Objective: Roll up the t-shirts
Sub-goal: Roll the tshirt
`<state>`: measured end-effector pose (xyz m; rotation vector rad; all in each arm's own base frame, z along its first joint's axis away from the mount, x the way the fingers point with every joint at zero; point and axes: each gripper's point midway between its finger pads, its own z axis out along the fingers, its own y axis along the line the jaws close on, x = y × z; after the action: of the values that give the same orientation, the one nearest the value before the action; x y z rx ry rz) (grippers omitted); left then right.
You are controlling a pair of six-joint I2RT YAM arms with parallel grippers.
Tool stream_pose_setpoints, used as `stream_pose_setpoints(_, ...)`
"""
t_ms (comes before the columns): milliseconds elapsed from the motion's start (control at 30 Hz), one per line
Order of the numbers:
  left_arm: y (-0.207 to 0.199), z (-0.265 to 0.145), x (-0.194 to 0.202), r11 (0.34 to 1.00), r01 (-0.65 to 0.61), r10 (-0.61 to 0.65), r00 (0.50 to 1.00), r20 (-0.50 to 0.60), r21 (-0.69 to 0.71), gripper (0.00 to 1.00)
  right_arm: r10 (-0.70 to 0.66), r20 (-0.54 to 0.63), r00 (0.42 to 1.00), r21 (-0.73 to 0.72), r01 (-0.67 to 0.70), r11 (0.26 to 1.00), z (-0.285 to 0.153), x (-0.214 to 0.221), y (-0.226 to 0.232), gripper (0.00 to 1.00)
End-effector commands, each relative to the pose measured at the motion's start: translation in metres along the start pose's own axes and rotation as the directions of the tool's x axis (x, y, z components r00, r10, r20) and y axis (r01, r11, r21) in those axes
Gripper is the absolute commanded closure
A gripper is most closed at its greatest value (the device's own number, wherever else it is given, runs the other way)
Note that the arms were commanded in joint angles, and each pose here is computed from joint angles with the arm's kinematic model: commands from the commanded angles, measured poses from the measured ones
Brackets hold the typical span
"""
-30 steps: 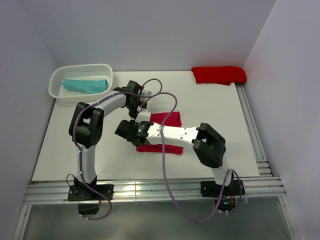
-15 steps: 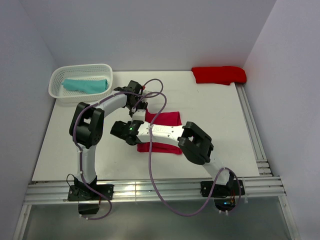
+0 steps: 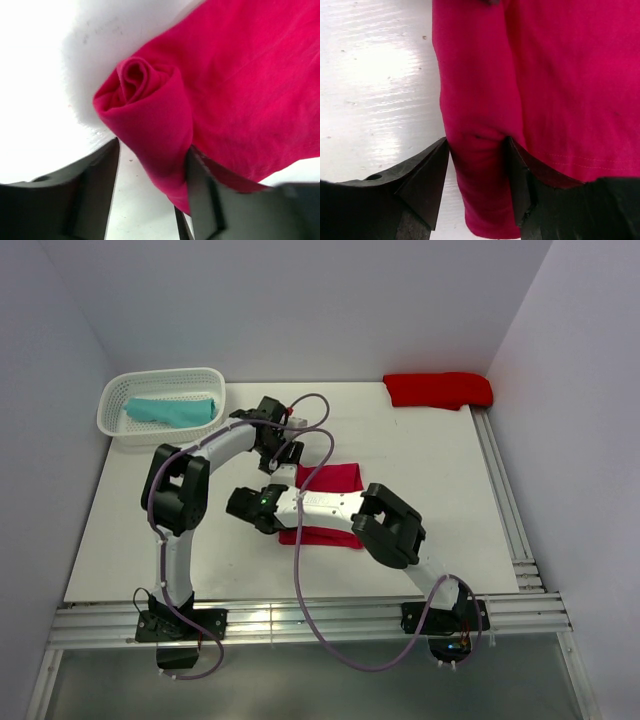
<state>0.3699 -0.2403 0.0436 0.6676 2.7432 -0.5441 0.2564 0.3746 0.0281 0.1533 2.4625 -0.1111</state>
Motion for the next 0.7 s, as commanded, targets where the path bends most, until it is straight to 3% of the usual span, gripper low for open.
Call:
stream_pose_setpoints(0, 0.0, -0.014, -0.028, 0.999, -0.037, 0.038, 0.997, 0.071, -0.014, 0.4, -0.032, -0.1, 0.994, 0.065, 0.038, 0.997, 0.017, 0.039, -0.02, 0.43)
stream_pose_setpoints(100, -0.007, -0.025, -0.037, 0.999, -0.048, 0.046, 0.995, 0.093, 0.018, 0.32, 0.004, -0.102, 0.995, -0.011, -0.005, 1.0, 0.015, 0.036, -0.012, 0.49)
stream_pose_setpoints(200, -0.015, -0.04, -0.045, 0.995, -0.063, 0.053, 0.992, 0.118, 0.083, 0.25, 0.063, -0.1, 0.993, -0.122, -0.076, 0.99, 0.014, 0.028, -0.003, 0.62)
stream_pose_setpoints(367, -0.021, -0.06, -0.039, 0.976, -0.1, 0.074, 0.988, 0.134, 0.192, 0.19, 0.164, -0.205, 0.965, -0.393, -0.235, 0.889, -0.001, 0.024, 0.011, 0.62)
stream_pose_setpoints(500, -0.016, -0.062, -0.024, 0.958, -0.081, 0.05, 0.992, 0.118, 0.274, 0.18, 0.287, -0.276, 0.917, -0.604, -0.398, 0.69, -0.021, 0.0, 0.033, 0.63)
stream_pose_setpoints(633, -0.01, -0.057, -0.01, 0.94, -0.092, 0.059, 0.992, 0.107, 0.328, 0.15, 0.343, -0.366, 0.865, -0.678, -0.5, 0.539, -0.024, -0.006, 0.033, 0.62)
stream_pose_setpoints(667, -0.009, -0.054, -0.005, 0.935, -0.083, 0.052, 0.994, 0.097, 0.345, 0.15, 0.345, -0.403, 0.847, -0.705, -0.528, 0.473, -0.031, -0.005, 0.036, 0.62)
